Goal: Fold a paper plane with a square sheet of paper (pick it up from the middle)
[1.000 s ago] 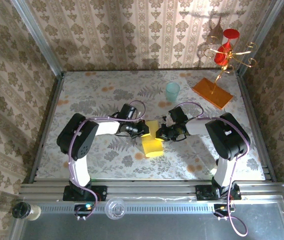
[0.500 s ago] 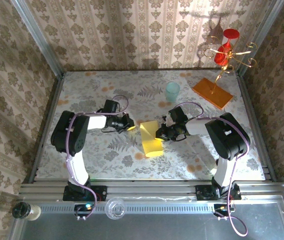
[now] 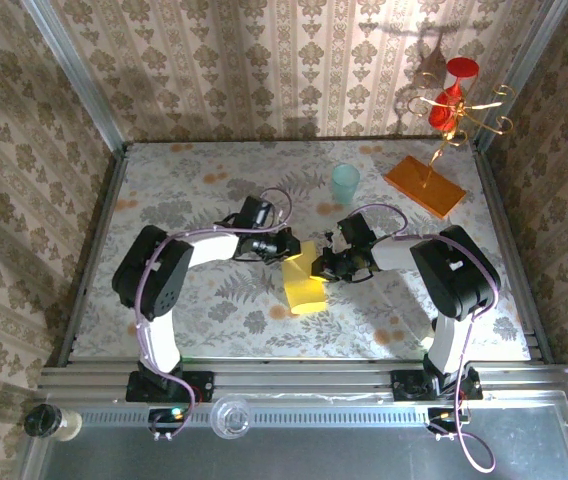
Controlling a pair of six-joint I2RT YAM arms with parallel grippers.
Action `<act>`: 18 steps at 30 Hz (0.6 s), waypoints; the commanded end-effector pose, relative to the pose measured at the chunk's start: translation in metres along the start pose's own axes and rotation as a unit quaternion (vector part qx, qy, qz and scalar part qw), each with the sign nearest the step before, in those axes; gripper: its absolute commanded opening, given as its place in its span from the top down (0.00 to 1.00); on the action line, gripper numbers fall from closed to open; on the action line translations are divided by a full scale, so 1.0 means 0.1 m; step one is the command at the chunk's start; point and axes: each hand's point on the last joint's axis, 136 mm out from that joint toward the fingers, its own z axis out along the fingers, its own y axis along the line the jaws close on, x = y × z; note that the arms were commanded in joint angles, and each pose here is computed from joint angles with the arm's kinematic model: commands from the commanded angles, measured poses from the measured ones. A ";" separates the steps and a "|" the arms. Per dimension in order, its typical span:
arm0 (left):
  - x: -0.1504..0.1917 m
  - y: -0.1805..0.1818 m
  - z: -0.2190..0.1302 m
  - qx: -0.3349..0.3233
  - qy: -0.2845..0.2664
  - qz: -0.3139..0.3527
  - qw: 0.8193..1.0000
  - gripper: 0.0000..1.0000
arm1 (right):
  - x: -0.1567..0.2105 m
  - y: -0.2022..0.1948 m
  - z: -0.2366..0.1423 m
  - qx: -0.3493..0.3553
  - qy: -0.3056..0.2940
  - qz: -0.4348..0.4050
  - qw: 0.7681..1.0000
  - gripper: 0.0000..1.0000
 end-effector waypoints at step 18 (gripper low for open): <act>-0.72 1.08 -0.45 -0.070 -0.060 -0.085 0.992 1.00 | 0.54 -1.42 0.08 0.238 0.031 0.110 0.965 0.94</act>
